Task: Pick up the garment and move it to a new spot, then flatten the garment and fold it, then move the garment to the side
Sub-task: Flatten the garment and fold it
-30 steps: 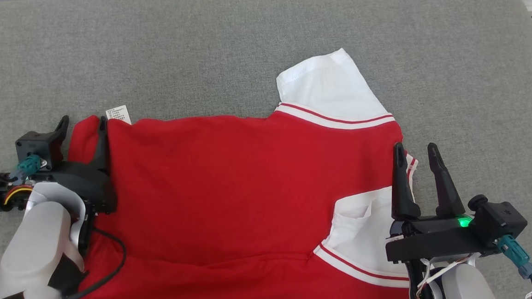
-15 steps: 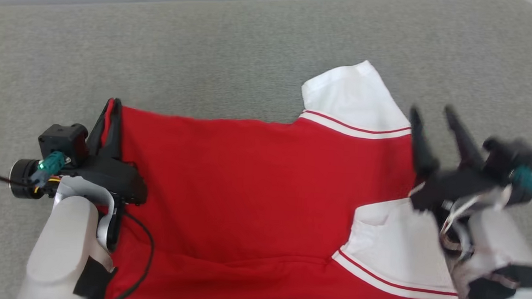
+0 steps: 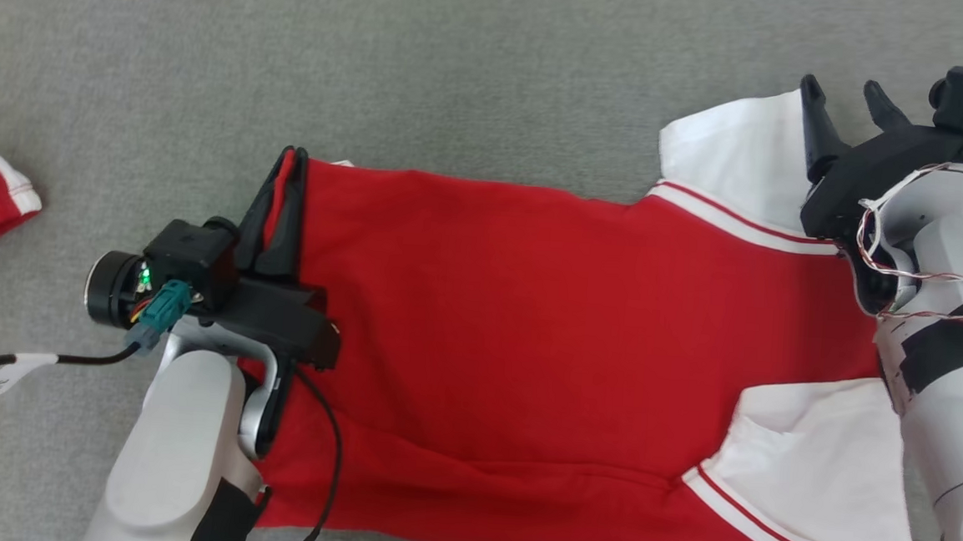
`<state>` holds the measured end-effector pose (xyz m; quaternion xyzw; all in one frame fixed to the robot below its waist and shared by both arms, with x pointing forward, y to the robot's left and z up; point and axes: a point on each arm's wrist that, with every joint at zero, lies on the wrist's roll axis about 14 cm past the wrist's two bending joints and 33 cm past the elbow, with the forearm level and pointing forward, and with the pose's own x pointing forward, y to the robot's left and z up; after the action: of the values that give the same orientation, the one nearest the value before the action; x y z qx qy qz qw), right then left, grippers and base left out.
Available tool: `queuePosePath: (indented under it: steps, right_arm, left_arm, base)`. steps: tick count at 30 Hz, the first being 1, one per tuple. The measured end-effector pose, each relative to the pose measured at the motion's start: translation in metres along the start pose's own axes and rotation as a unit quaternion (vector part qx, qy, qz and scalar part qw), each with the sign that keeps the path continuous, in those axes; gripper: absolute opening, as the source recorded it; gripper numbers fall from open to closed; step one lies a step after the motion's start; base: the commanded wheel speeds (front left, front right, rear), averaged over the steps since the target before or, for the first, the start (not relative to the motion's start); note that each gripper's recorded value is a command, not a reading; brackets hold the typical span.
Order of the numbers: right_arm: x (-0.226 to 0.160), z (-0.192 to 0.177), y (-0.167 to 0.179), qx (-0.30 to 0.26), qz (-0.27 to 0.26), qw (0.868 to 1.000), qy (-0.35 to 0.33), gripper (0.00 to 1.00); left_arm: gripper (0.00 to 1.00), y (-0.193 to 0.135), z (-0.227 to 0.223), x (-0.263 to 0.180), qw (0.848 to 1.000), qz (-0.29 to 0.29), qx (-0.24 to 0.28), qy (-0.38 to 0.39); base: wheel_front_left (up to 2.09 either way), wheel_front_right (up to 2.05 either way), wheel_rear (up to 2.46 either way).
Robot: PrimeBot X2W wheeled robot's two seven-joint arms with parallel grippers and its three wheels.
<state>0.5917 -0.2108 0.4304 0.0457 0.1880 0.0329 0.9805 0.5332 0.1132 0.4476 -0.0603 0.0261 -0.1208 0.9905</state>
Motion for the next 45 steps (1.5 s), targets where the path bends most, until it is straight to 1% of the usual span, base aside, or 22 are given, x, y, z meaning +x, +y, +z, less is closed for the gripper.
queuePosePath:
  steps: [4, 7, 8, 9, 10, 11, 15, 21, 25, 27, 29, 31, 33, 39, 45]
  right_arm:
    - [0.018, -0.018, 0.003, -0.017, -0.001, 0.999, 0.034, 1.0]
    - [0.028, -0.034, 0.007, -0.011, -0.001, 0.998, 0.06, 1.0]
    - [0.031, -0.04, 0.009, -0.012, -0.001, 0.997, 0.071, 0.97]
    - [0.033, -0.042, 0.011, -0.016, 0.001, 0.997, 0.081, 0.56]
    - [0.036, -0.043, 0.01, -0.018, 0.0, 0.996, 0.085, 0.19]
    - [0.038, -0.044, 0.01, -0.024, 0.0, 0.996, 0.086, 0.0]
    - [0.043, -0.034, 0.01, -0.023, -0.002, 0.998, 0.058, 0.0]
    - [0.038, -0.014, -0.001, -0.021, -0.016, 1.0, 0.018, 0.0]
    - [0.03, 0.018, -0.009, -0.024, -0.025, 0.999, -0.032, 0.0]
    - [0.025, 0.026, -0.007, -0.024, -0.024, 0.998, -0.047, 0.0]
    - [0.019, 0.035, -0.002, -0.013, -0.021, 0.998, -0.065, 0.0]
    - [0.011, 0.041, 0.0, -0.006, -0.019, 0.997, -0.08, 0.0]
    - [0.001, 0.044, -0.006, 0.017, -0.025, 0.995, -0.095, 0.0]
    - [-0.032, 0.039, -0.012, 0.052, -0.022, 0.991, -0.122, 0.0]
    - [-0.074, 0.046, -0.006, 0.069, 0.01, 0.983, -0.17, 0.0]
  left_arm:
    - [0.0, 0.005, -0.004, 0.001, 1.0, 0.002, 0.002, 0.003]
    - [0.0, 0.011, -0.01, -0.002, 1.0, 0.009, 0.003, 0.01]
    - [0.0, 0.014, -0.012, -0.003, 1.0, 0.012, 0.004, 0.013]
    - [0.0, 0.016, -0.013, -0.003, 1.0, 0.015, 0.004, 0.014]
    - [0.0, 0.017, -0.014, -0.004, 1.0, 0.017, 0.004, 0.015]
    - [0.0, 0.018, -0.016, -0.004, 1.0, 0.018, 0.004, 0.017]
    - [0.0, 0.02, -0.015, -0.002, 1.0, 0.02, 0.004, 0.016]
    - [0.0, 0.019, -0.009, -0.002, 1.0, 0.021, 0.002, 0.01]
    - [0.0, 0.018, -0.002, -0.003, 1.0, 0.021, 0.001, 0.005]
    - [0.0, 0.016, 0.003, -0.003, 1.0, 0.02, 0.001, 0.0]
    - [0.0, 0.014, 0.005, -0.006, 1.0, 0.02, -0.001, -0.001]
    - [0.0, 0.012, 0.005, -0.009, 1.0, 0.02, -0.003, 0.0]
    - [0.0, 0.01, 0.007, -0.011, 1.0, 0.019, -0.003, 0.0]
    - [0.0, 0.008, 0.01, -0.02, 1.0, 0.02, -0.005, 0.0]
    - [0.0, -0.001, 0.013, -0.031, 1.0, 0.015, -0.01, -0.005]
  base:
    - [0.0, 0.0, 0.0]
    - [0.0, 0.0, 0.0]
    - [0.0, 0.0, 0.0]
    - [0.0, 0.0, 0.0]
    - [0.0, 0.0, 0.0]
    - [0.0, 0.0, 0.0]
    - [0.0, 0.0, 0.0]
    - [0.0, 0.0, 0.0]
    - [0.0, 0.0, 0.0]
    - [0.0, 0.0, 0.0]
    - [0.0, 0.0, 0.0]
    - [0.0, 0.0, 0.0]
    - [0.0, 0.0, 0.0]
    - [0.0, 0.0, 0.0]
    - [0.0, 0.0, 0.0]
